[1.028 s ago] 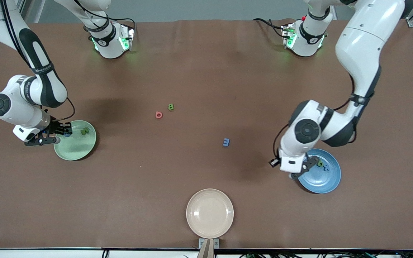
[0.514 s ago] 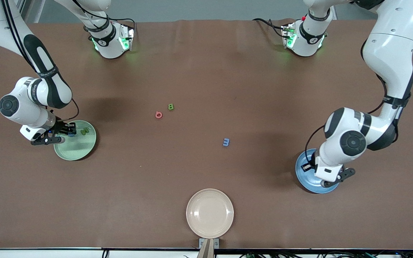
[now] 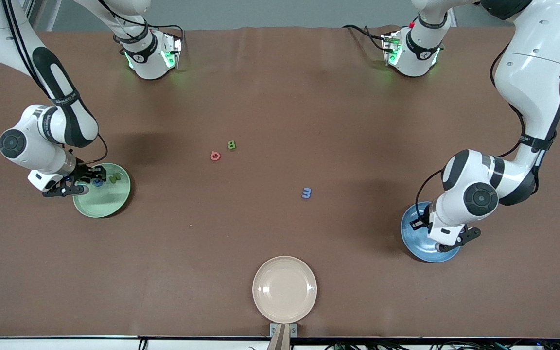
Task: Sort upper and lower case letters into plates
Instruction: 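Grasp the m with the left gripper while the right gripper grasps the Q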
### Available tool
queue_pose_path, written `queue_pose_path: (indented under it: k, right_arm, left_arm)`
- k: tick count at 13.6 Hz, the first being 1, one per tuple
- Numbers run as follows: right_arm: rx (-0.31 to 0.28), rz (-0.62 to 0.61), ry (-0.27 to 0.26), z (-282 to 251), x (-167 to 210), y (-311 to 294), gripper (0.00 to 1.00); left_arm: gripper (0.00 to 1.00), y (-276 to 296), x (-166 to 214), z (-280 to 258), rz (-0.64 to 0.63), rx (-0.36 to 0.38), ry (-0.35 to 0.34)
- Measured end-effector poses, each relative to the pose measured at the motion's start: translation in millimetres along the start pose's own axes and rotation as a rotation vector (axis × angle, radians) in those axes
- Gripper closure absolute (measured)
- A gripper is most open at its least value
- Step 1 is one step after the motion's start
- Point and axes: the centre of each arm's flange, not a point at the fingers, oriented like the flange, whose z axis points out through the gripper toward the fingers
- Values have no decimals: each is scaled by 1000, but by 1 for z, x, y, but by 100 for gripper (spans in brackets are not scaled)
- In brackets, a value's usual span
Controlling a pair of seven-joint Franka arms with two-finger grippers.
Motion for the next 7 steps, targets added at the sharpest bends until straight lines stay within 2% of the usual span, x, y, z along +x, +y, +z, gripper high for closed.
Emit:
queue_pose_path:
  k: [3, 4, 7]
  right_arm:
    - [9, -1, -36, -20, 8, -20, 0]
    - [6, 31, -45, -35, 12, -35, 0]
    - [-5, 154, -54, -77, 22, -107, 0]
  left_arm:
    - [11, 18, -8, -10, 11, -18, 9]
    - [2, 33, -17, -15, -5, -29, 13]
    - [0, 100, -69, -27, -94, -50, 15]
